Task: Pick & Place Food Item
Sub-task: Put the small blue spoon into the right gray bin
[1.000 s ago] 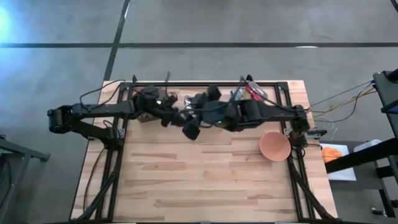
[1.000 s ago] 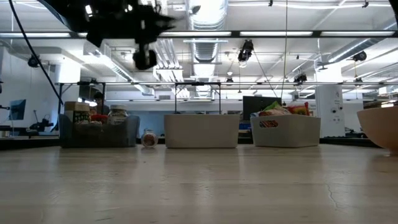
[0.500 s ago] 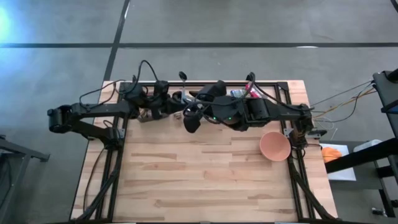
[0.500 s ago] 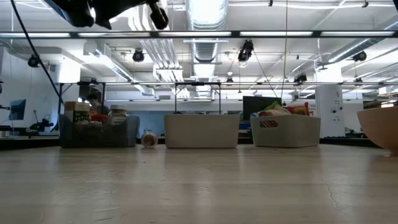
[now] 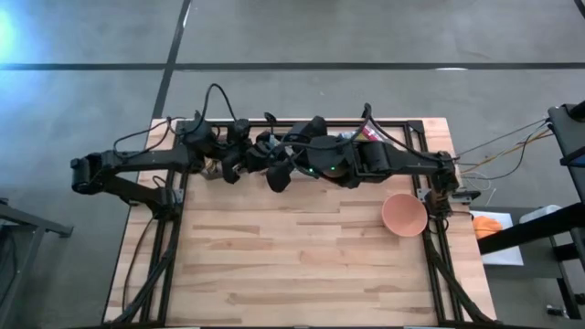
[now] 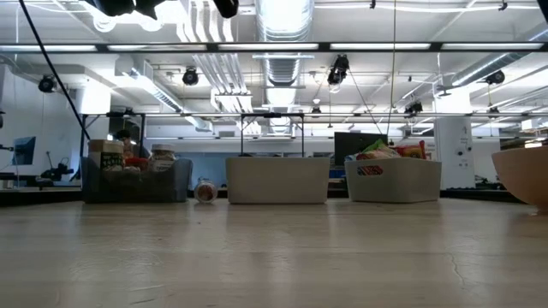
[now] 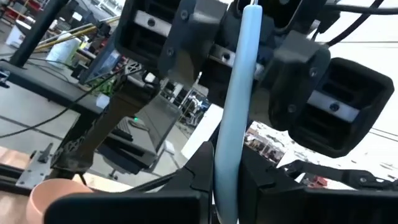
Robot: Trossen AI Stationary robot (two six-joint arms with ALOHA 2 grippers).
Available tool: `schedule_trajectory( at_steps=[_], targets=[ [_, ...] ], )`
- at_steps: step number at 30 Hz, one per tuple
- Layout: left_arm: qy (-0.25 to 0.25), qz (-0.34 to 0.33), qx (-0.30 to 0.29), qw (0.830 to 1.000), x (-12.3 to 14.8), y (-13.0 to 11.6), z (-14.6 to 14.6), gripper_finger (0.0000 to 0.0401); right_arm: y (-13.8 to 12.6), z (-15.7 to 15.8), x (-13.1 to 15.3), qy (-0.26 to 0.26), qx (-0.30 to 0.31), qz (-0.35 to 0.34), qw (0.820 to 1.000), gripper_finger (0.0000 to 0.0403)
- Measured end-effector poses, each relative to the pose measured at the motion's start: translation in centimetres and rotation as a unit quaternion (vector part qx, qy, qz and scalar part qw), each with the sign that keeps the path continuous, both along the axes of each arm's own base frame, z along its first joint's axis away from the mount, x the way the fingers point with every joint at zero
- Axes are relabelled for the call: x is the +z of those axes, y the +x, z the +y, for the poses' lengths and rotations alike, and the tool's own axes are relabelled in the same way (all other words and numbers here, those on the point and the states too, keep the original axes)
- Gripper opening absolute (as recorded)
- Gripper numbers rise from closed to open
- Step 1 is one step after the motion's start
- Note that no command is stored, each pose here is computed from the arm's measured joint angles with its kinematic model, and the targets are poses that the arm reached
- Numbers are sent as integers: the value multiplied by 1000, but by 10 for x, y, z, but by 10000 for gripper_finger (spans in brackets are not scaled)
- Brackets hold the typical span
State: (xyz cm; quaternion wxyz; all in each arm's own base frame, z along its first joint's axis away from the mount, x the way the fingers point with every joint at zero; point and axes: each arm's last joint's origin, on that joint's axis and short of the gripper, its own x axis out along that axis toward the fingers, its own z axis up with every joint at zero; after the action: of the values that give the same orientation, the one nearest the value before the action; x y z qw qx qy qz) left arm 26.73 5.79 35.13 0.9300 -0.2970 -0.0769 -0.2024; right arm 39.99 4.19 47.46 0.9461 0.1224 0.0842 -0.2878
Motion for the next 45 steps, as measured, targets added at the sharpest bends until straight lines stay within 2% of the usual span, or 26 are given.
schedule_trajectory(
  at_steps=[9, 11, 16, 23, 27, 32, 35, 41, 45],
  targets=[
    [0, -3, 1, 1000, 1, 0, 0, 26, 2, 1, -5, 0, 1, 7, 1000, 128],
    [0, -3, 1, 1000, 1, 0, 0, 26, 3, 1, -7, 0, 2, 10, 1000, 110],
    [11, -10, 3, 1000, 1, 0, 0, 26, 7, -3, -10, 14, 24, 1, 1000, 31],
    [5, -7, 2, 1000, 1, 0, 0, 31, 8, -5, -11, 7, 36, 8, 999, 28],
    [-36, 16, -6, 999, -2, 1, 1, 98, 9, -5, -14, -18, 47, 33, 998, 27],
    [-50, 22, -11, 998, -2, 1, 0, 198, 9, -5, -12, -32, 55, 36, 997, 27],
    [-74, 31, -24, 996, -2, 0, 0, 244, 7, -8, -8, -33, 65, 35, 997, 27],
    [-115, 49, -76, 989, 2, -4, 2, 298, 4, -16, -4, -47, 62, 42, 996, 27],
    [-104, 44, -105, 988, 11, -15, 0, 310, -5, -23, 3, -49, 55, 45, 996, 27]
  ],
)
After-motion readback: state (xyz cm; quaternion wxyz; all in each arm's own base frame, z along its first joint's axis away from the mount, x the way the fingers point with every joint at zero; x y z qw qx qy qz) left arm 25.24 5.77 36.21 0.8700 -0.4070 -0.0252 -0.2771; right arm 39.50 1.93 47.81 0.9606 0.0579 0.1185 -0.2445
